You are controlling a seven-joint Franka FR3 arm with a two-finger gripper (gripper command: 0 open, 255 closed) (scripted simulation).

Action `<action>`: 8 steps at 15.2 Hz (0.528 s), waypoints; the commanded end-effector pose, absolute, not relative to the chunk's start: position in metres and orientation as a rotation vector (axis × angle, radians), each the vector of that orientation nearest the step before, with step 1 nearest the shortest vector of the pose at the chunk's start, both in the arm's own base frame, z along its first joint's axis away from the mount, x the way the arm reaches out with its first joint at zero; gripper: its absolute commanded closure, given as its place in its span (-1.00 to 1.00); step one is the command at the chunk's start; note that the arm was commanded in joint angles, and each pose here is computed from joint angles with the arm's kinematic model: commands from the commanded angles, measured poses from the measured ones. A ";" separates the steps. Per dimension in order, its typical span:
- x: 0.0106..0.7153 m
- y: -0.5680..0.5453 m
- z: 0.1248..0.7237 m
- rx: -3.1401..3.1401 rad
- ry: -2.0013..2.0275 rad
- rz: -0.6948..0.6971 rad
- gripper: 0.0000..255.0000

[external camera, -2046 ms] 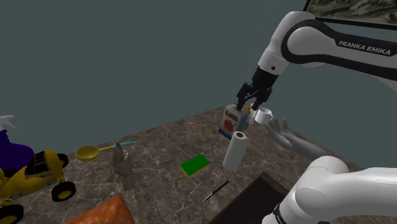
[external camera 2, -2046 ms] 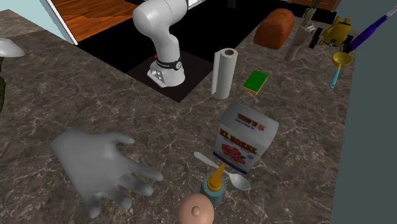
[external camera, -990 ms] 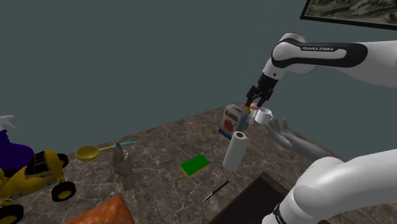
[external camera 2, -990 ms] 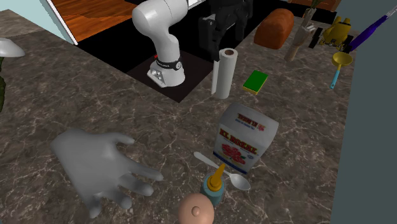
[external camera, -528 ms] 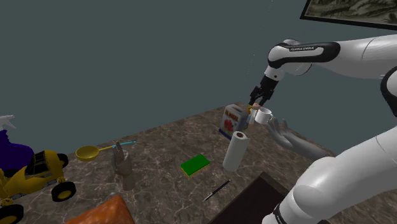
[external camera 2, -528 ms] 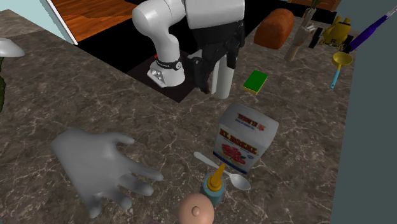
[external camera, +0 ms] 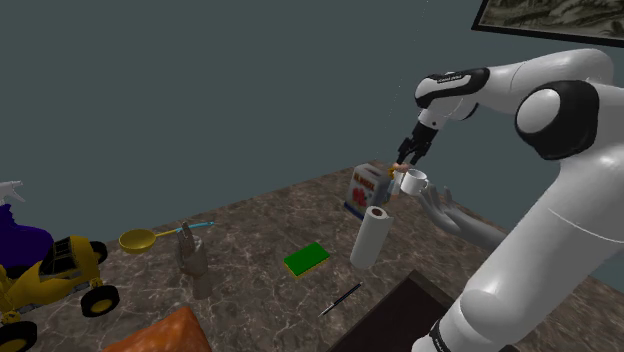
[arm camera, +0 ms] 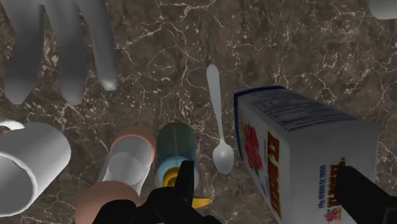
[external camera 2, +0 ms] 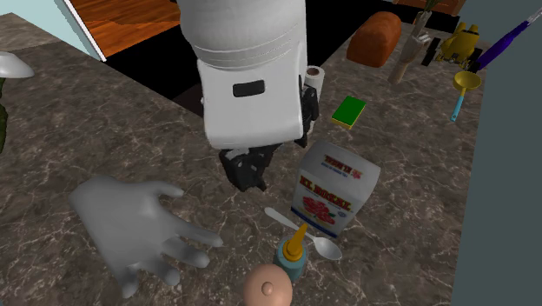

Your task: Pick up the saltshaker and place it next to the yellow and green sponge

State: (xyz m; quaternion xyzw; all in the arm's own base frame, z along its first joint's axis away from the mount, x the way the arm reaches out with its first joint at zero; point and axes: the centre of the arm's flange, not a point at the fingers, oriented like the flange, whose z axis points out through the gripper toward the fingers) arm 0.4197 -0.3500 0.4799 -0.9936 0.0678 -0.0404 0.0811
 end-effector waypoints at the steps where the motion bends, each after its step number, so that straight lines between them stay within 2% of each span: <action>1: 0.432 -0.377 0.469 -2.971 0.192 -0.121 -1.00; 8: 0.464 -0.460 0.442 -2.970 0.173 -0.117 -1.00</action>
